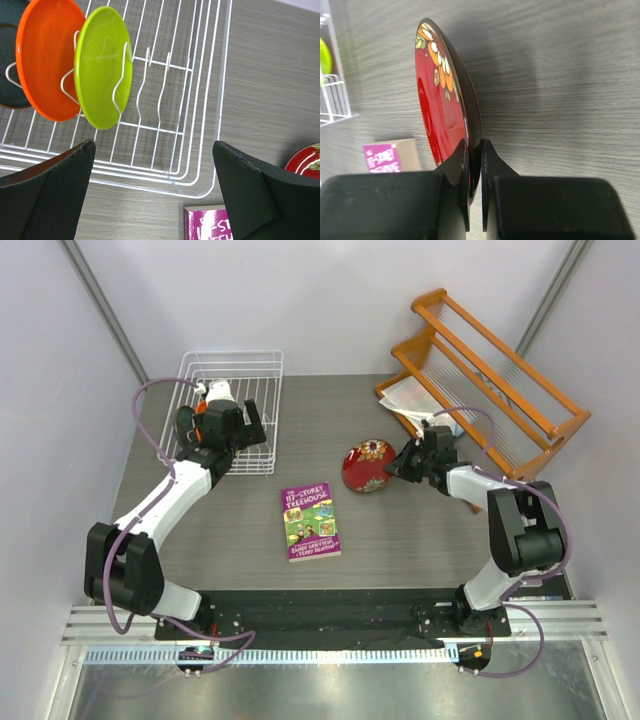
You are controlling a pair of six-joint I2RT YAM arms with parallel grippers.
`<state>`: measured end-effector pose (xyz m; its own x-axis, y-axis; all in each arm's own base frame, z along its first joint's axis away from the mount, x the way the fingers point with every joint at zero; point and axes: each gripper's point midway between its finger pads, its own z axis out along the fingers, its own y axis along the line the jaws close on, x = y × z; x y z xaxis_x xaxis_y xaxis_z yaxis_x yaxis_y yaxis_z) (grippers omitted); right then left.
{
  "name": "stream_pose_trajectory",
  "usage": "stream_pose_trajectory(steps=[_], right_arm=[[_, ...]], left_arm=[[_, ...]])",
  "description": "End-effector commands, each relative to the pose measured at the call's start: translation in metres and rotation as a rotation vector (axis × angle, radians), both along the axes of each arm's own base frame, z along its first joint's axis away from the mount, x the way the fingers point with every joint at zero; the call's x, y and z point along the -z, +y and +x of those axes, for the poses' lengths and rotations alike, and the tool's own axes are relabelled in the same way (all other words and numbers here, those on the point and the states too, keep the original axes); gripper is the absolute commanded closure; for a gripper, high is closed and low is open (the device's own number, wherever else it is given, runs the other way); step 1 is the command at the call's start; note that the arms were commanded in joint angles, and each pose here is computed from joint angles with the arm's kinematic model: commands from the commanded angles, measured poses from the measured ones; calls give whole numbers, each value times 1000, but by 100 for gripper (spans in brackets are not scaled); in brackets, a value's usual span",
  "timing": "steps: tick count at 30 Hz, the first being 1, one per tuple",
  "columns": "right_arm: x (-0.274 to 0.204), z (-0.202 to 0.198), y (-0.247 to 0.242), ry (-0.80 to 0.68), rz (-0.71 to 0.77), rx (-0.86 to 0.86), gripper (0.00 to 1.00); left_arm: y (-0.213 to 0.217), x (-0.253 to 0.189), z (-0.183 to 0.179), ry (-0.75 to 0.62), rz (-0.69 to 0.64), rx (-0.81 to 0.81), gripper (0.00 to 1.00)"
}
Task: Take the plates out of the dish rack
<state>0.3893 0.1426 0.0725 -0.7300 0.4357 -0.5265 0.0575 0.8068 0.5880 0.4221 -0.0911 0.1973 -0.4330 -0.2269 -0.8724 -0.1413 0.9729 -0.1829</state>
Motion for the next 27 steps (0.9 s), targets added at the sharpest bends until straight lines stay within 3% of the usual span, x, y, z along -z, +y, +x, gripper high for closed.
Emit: stream_pose_trajectory(steps=[1, 4, 8, 14, 18, 27], right_arm=[[-20, 21, 9, -97, 33, -21, 99], [-13, 21, 8, -76, 30, -16, 98], [-3, 20, 5, -30, 21, 7, 84], [11, 19, -5, 26, -43, 41, 73], [19, 18, -11, 56, -73, 60, 60], [21, 17, -21, 66, -142, 82, 46]], left_arm=[[7, -19, 8, -43, 18, -30, 0], [7, -19, 10, -45, 23, -31, 1], [10, -16, 12, -42, 29, -45, 1], [11, -9, 14, -24, 26, -47, 0], [10, -7, 13, -20, 25, -42, 1], [24, 2, 19, -6, 55, -76, 1]])
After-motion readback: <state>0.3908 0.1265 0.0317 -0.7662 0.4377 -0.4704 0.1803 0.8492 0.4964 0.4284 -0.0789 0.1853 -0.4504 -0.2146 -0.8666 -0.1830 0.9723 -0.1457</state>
